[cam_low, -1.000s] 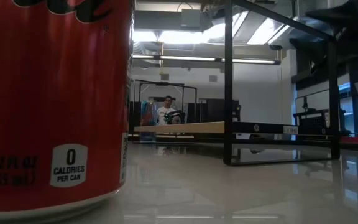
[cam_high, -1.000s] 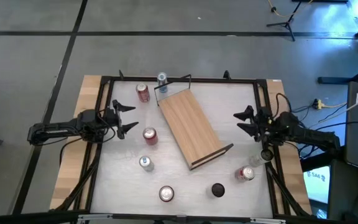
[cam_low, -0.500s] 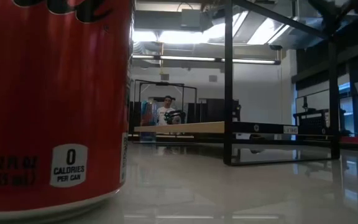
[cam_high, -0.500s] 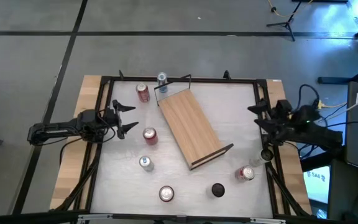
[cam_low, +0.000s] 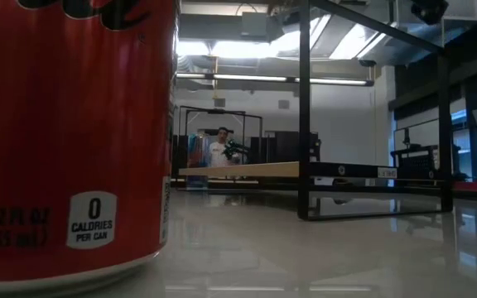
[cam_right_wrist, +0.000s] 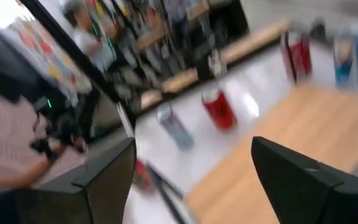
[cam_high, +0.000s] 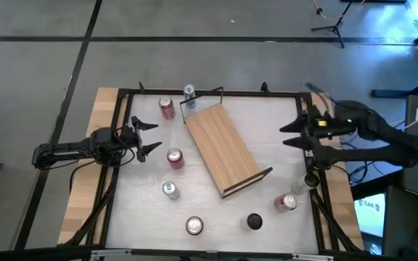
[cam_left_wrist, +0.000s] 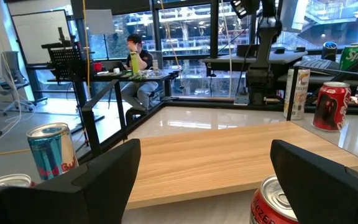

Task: Place canned beverage on shelf
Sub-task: Put the top white yellow soda can on the shelf

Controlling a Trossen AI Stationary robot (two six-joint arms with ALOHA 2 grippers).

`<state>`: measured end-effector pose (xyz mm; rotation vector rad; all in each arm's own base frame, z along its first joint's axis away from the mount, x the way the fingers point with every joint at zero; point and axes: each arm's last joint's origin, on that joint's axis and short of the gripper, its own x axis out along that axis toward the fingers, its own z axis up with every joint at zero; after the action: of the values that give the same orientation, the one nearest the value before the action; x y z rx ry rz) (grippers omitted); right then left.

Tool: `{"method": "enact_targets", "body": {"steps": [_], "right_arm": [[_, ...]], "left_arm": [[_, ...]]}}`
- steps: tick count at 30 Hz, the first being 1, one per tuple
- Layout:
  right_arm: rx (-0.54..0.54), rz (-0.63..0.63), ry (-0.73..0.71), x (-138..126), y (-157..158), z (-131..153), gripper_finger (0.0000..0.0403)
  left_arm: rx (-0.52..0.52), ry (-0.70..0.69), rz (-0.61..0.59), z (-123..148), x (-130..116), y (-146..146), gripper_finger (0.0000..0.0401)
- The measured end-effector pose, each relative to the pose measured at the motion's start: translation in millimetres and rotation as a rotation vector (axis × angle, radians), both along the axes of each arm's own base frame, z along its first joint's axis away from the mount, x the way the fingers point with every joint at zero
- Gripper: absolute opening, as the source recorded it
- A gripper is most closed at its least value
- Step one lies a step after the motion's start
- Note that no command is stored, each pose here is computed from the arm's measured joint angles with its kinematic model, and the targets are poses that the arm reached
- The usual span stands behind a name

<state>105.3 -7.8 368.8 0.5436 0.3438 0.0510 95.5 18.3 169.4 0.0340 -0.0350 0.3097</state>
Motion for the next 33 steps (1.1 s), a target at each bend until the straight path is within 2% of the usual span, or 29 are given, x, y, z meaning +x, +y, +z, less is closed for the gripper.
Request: {"method": "enact_targets", "body": {"steps": [6, 11, 19, 24, 33], "right_arm": [[0.060, 0.000, 0.400, 16.4, -2.4, 19.6, 0.0314], [0.093, 0.004, 0.628, 31.2, -4.2, 27.0, 0.0314], [0.050, 0.040, 0.775, 38.0, 23.3, 24.4, 0.0314], [0.020, -0.039, 0.890, 24.8, 45.9, 19.7, 0.0314], [0.094, -0.148, 0.969, 10.4, 78.4, 6.0, 0.0314]], "left_arm": [[0.000, 0.000, 0.000, 0.0, 0.0, 0.0, 0.0350], [-0.001, 0.000, -0.001, 0.0, 0.0, 0.0, 0.0350], [-0.002, 0.000, -0.001, 0.0, 0.0, 0.0, 0.0350], [-0.001, 0.000, -0.001, 0.0, 0.0, 0.0, 0.0350], [-0.001, 0.000, -0.005, 0.0, 0.0, -0.2, 0.0350]]}}
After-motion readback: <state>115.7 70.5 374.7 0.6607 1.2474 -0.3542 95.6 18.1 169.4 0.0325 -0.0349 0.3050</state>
